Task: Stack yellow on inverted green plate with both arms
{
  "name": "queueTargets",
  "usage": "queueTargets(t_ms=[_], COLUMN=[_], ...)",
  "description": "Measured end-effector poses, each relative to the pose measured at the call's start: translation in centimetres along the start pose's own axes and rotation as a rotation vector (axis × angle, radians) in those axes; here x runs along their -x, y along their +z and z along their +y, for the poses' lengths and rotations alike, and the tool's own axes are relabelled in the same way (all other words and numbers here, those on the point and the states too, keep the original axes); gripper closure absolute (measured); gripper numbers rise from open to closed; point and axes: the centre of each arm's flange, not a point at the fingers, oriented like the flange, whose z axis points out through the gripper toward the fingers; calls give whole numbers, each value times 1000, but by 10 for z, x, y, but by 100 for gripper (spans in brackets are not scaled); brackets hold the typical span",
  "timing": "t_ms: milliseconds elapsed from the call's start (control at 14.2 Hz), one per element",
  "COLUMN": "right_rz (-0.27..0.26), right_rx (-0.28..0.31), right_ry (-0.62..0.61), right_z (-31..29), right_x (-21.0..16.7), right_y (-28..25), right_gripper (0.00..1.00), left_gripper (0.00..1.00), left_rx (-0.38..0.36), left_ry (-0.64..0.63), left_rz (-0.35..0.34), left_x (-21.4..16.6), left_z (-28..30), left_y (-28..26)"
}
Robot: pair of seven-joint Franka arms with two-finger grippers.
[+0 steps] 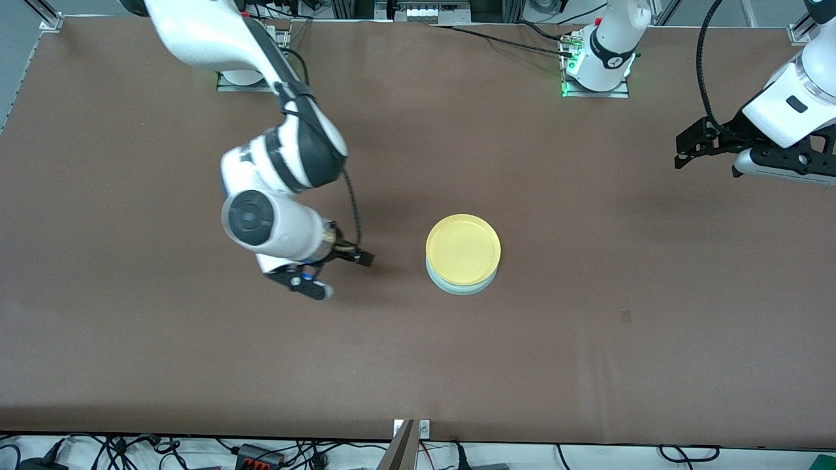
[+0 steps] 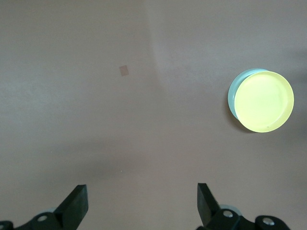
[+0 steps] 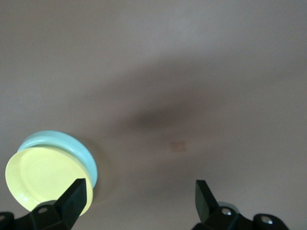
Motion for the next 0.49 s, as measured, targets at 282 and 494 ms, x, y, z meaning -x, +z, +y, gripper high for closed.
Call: queueTargets(t_ms=[282,494], right_rz=[46,72], right_rx=[31,34], right_ry=[-62,-67], right_z=[79,128], right_x=[-42,-63], right_y=[-74,-112], right_gripper=[0,0], left_gripper=[0,0], left_rx=[0,0], left_ry=[2,6], left_rz=[-1,0], left_x=[0,0], left_z=[1,3], left_y=[-1,-1])
